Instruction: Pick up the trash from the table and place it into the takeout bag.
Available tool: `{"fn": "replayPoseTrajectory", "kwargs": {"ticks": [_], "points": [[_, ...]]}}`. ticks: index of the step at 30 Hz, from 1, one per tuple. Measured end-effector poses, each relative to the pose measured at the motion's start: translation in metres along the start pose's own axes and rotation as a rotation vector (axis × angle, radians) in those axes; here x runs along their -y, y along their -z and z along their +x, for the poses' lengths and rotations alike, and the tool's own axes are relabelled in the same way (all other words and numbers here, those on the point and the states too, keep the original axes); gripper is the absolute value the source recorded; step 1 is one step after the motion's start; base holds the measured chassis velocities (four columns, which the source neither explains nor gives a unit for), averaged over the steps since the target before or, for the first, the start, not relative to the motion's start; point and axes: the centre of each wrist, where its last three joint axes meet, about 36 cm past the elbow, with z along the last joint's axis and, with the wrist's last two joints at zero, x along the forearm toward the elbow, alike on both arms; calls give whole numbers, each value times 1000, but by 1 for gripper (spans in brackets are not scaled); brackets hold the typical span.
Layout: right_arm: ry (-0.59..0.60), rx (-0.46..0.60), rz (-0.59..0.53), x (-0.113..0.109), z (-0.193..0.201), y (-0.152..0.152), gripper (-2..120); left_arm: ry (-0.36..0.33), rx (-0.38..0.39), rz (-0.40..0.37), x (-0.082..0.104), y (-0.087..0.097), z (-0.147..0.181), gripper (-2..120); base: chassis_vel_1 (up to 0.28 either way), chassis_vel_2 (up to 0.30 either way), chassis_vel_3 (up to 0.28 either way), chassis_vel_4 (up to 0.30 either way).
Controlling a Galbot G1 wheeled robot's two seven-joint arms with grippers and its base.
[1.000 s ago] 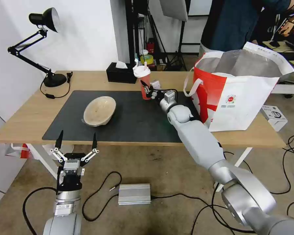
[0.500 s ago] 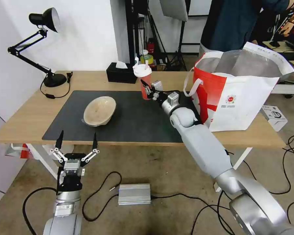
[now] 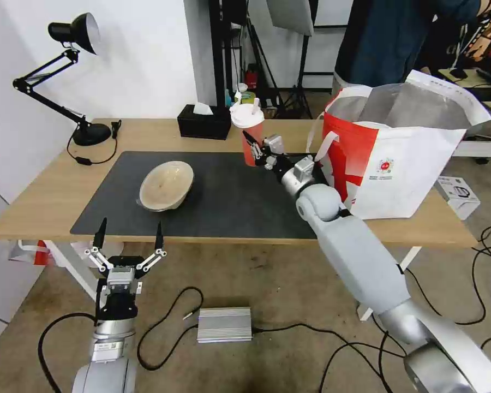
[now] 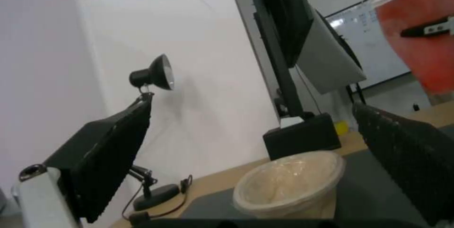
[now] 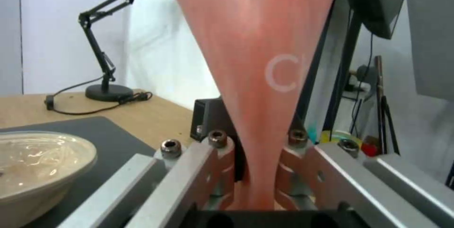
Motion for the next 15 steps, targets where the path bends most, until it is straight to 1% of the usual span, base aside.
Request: {"fn": "replayPoseTrajectory", "kwargs": {"ticks": [5, 15], "points": [[-4, 21, 4, 2, 14, 9, 6, -1, -2, 0, 0, 0, 1, 100, 0, 0, 0, 0], [-5, 58, 2, -1, 40, 24, 6, -2, 1, 0, 0, 1, 1, 100, 0, 0, 0, 0]]}}
